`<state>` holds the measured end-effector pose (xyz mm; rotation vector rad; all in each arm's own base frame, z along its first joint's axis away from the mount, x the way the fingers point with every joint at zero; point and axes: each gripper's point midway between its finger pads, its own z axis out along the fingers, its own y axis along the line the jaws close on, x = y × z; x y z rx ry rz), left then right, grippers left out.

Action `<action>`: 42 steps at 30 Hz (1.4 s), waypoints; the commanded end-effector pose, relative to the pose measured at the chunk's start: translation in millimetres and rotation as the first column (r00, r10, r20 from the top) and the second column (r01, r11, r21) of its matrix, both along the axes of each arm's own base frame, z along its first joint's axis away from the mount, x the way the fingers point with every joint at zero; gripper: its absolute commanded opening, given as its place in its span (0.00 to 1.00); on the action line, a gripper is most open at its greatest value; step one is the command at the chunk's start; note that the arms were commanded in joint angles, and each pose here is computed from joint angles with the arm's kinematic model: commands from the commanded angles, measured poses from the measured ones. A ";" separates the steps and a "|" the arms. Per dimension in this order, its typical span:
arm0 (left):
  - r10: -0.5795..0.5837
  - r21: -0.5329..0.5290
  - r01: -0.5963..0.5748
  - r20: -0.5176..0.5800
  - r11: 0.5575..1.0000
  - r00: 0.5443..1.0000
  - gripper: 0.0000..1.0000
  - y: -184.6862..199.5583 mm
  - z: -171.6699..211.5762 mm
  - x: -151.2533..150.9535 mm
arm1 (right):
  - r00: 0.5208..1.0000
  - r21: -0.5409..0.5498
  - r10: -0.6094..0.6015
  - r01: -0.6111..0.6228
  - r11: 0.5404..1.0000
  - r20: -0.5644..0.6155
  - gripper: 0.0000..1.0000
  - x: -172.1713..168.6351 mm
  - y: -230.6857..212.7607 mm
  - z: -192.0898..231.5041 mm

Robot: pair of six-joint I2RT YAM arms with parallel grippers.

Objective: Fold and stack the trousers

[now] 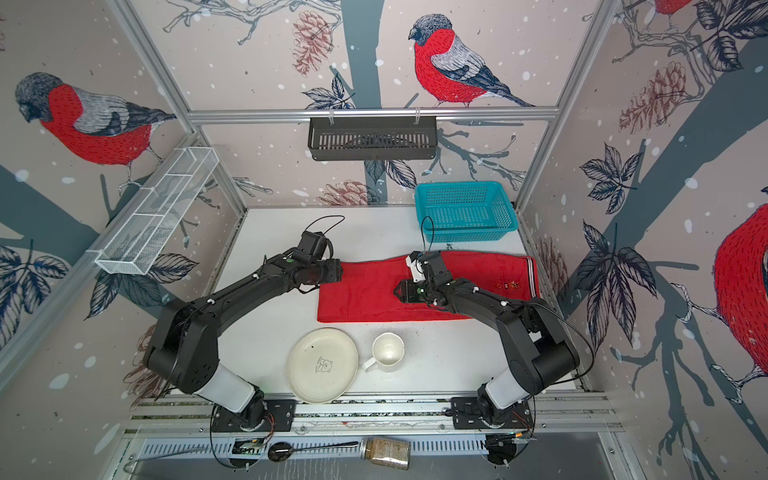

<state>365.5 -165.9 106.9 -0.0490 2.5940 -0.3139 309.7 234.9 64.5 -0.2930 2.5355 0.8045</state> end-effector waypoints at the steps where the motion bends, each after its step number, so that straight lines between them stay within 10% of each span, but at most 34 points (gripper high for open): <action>1: -0.006 0.035 0.008 -0.047 0.999 0.999 0.67 17.6 -13.1 -7.1 | 0.999 -0.070 -0.027 0.028 0.997 0.028 0.51 5.6 -10.5 -15.7; 10: 0.001 0.041 0.008 -0.211 0.999 0.977 0.63 37.0 -62.1 -25.3 | 0.999 -0.158 -0.025 0.022 0.987 -0.021 0.43 -9.6 -26.2 -46.9; 24: -0.060 -0.083 0.039 -0.264 0.996 0.963 0.57 20.2 -82.4 -37.3 | 0.993 -0.075 -0.079 0.085 0.993 0.087 0.55 23.1 -25.5 13.1; 42: -0.077 -0.116 0.053 -0.216 0.992 0.973 0.57 15.8 -60.5 -30.7 | 1.000 -0.049 0.002 -0.003 0.999 -0.013 0.52 47.5 -7.9 -23.8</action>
